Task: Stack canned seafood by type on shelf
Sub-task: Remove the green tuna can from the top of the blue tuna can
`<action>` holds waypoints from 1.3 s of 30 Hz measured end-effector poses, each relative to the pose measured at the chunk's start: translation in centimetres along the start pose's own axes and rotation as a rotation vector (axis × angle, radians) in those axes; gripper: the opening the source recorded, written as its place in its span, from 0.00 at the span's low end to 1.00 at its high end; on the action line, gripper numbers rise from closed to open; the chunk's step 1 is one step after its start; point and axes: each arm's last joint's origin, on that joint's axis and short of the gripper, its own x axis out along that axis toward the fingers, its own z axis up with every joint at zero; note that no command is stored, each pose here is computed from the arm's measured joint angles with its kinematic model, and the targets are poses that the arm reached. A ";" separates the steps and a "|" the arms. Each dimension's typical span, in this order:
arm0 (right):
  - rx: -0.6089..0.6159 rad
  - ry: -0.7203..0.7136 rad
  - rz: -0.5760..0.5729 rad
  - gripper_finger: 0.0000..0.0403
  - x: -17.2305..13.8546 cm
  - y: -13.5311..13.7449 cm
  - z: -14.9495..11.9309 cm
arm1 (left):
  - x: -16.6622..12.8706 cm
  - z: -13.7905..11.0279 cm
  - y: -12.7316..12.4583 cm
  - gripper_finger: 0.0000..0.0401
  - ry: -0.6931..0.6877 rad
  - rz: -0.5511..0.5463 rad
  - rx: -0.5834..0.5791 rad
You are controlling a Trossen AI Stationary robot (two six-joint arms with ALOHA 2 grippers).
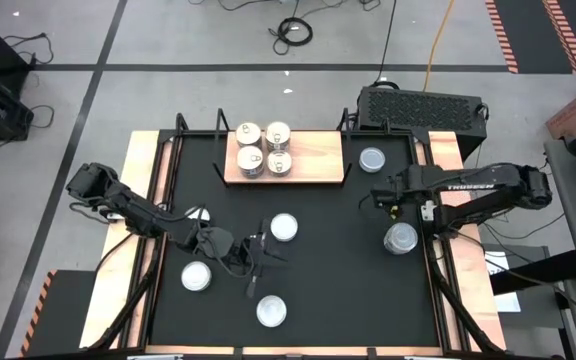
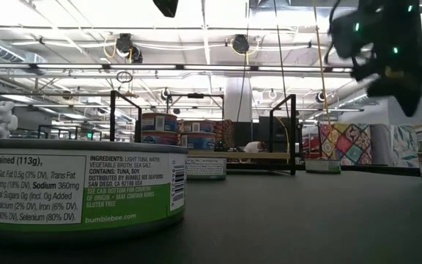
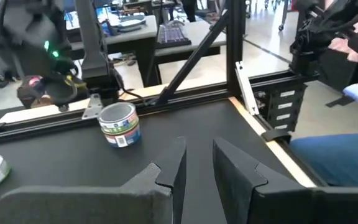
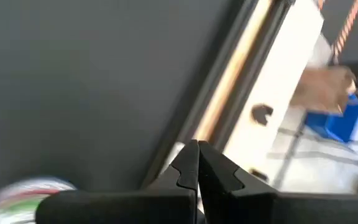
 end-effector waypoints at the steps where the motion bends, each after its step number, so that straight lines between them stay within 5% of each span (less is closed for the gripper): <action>1: -0.022 0.045 -0.006 0.00 0.8 -0.2 0.1 | 0.0 0.0 0.1 0.20 0.001 0.004 0.004; 5: -0.101 0.173 0.003 0.00 2.9 -0.8 0.1 | 0.1 -0.1 0.6 0.20 0.003 0.021 0.002; 20: -0.063 0.301 0.248 0.00 2.3 -0.2 -0.6 | 0.1 -0.3 1.0 0.20 0.025 0.033 -0.004; 39: -0.286 0.469 0.081 0.00 4.1 4.8 -0.6 | 0.1 -0.3 0.8 0.20 0.030 0.028 -0.028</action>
